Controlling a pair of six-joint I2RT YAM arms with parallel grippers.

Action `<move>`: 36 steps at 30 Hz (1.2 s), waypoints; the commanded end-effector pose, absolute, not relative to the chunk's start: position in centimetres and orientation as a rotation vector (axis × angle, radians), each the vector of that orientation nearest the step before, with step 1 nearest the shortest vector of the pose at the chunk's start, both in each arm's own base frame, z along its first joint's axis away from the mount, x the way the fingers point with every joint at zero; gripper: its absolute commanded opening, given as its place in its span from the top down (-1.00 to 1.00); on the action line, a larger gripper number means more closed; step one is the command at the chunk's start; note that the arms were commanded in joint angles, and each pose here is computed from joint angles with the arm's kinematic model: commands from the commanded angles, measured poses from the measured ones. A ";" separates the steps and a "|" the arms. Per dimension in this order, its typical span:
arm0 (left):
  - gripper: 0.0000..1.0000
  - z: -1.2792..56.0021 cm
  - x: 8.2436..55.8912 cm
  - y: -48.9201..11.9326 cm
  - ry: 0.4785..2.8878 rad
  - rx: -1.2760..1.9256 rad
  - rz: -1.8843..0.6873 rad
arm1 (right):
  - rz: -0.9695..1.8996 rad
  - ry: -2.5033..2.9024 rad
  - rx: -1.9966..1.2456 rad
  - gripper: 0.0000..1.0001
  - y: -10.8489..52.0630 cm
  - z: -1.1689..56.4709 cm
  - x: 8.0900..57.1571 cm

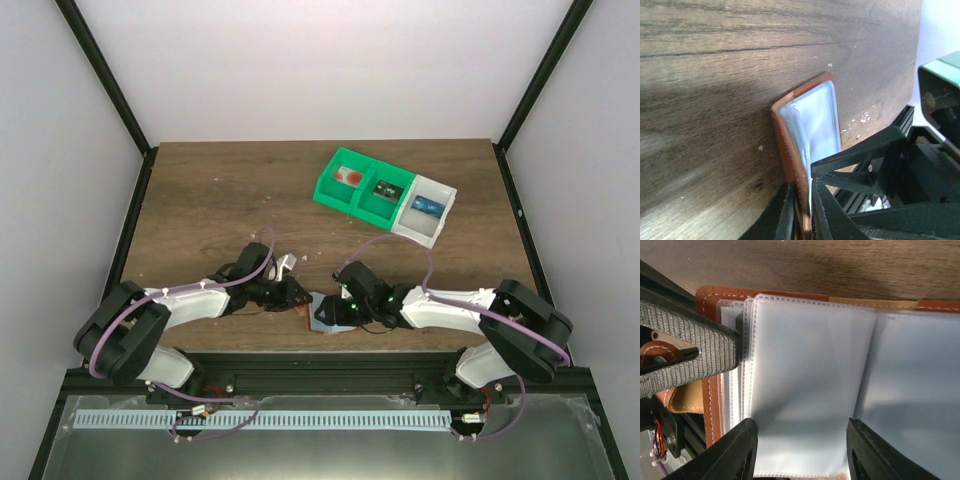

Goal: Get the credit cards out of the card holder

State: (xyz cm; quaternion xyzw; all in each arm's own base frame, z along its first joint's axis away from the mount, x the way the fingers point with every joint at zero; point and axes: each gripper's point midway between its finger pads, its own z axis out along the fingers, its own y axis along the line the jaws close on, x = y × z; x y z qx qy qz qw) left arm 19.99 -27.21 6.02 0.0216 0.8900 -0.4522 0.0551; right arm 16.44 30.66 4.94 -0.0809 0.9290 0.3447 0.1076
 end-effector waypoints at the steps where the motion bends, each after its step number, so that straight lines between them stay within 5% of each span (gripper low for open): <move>1: 0.89 7.7 20.2 -27.9 2.644 0.117 -1.416 | 1.077 2.714 -0.247 -0.02 32.0 5.9 16.5; 3: 1.00 7.6 20.2 -27.8 2.645 0.118 -1.414 | 1.071 2.720 -0.239 -0.04 32.0 5.6 16.6; 26: 1.00 7.6 20.0 -27.7 2.640 0.094 -1.425 | 1.061 2.746 -0.225 -0.27 31.9 4.2 16.4; 36: 1.00 7.8 20.0 -27.7 2.639 0.100 -1.425 | 0.973 2.787 -0.203 -0.04 31.0 2.7 16.5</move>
